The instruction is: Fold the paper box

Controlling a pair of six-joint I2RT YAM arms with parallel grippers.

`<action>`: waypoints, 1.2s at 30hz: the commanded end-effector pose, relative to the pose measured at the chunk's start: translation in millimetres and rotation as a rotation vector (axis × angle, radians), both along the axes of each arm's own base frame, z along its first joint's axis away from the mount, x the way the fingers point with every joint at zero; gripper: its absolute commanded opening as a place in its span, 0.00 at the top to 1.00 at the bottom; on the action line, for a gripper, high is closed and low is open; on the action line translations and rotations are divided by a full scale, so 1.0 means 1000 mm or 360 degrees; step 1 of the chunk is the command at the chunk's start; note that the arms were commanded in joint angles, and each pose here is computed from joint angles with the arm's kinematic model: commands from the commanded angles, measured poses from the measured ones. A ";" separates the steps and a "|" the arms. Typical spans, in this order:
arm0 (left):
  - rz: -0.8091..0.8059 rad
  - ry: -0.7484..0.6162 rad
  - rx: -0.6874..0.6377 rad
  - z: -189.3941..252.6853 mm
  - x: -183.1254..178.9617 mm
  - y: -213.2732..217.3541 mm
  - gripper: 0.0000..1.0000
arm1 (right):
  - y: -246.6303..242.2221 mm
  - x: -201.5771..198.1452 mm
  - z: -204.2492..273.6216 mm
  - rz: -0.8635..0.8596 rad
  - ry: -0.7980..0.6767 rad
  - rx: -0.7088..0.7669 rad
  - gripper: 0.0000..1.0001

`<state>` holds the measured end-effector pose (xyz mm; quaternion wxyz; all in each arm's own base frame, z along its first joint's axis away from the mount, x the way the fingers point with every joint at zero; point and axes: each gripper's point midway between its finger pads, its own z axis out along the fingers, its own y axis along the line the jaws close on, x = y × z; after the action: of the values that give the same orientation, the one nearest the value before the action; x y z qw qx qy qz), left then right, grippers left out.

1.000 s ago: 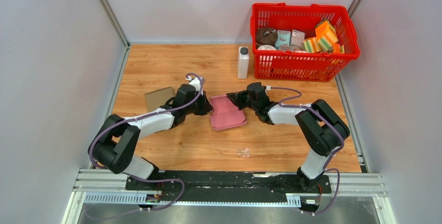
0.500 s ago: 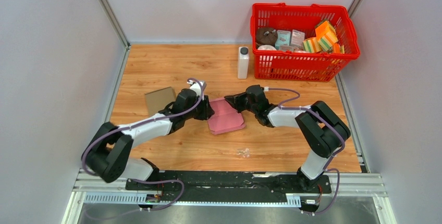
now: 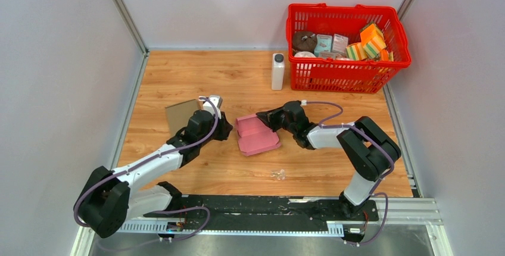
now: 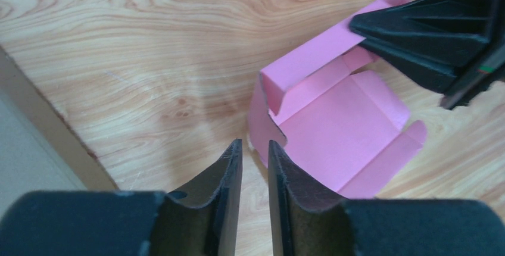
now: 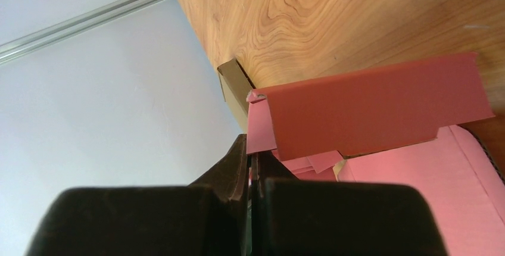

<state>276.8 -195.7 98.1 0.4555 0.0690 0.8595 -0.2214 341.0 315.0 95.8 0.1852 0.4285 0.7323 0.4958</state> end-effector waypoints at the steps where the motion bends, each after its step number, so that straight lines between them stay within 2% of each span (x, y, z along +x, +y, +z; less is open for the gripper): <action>1: -0.0037 -0.0004 0.0068 -0.012 0.007 -0.004 0.65 | -0.002 -0.004 0.011 0.0033 -0.0140 -0.0005 1.00; 13: -0.0263 -0.0091 -0.0010 -0.008 0.007 -0.039 0.56 | -0.003 -0.005 0.012 0.0038 -0.0185 0.0018 1.00; 17: -0.0234 -0.0060 0.0047 -0.013 0.012 -0.039 0.52 | -0.002 -0.005 0.014 0.0035 -0.0189 0.0036 1.00; 25: -0.0018 -0.0036 0.0252 -0.024 0.026 -0.026 0.58 | -0.002 -0.006 0.016 0.0036 -0.0201 0.0048 1.00; 29: 0.0053 -0.0059 0.0293 -0.025 0.029 -0.027 0.51 | 0.000 -0.007 0.017 0.0039 -0.0200 0.0069 1.00; 32: 0.0114 -0.0086 0.0291 -0.025 0.031 -0.028 0.51 | 0.001 -0.008 0.018 0.0042 -0.0204 0.0076 1.00; 34: 0.0139 -0.0113 0.0277 -0.026 0.033 -0.031 0.52 | 0.002 -0.009 0.020 0.0043 -0.0208 0.0083 1.00; 36: 0.0161 -0.0125 0.0287 -0.026 0.035 -0.035 0.57 | 0.002 -0.009 0.020 0.0041 -0.0200 0.0085 1.00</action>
<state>292.7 -226.0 56.1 0.4505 0.1091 0.8760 -0.1333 333.5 312.6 100.4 0.2007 0.4082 0.7204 0.5236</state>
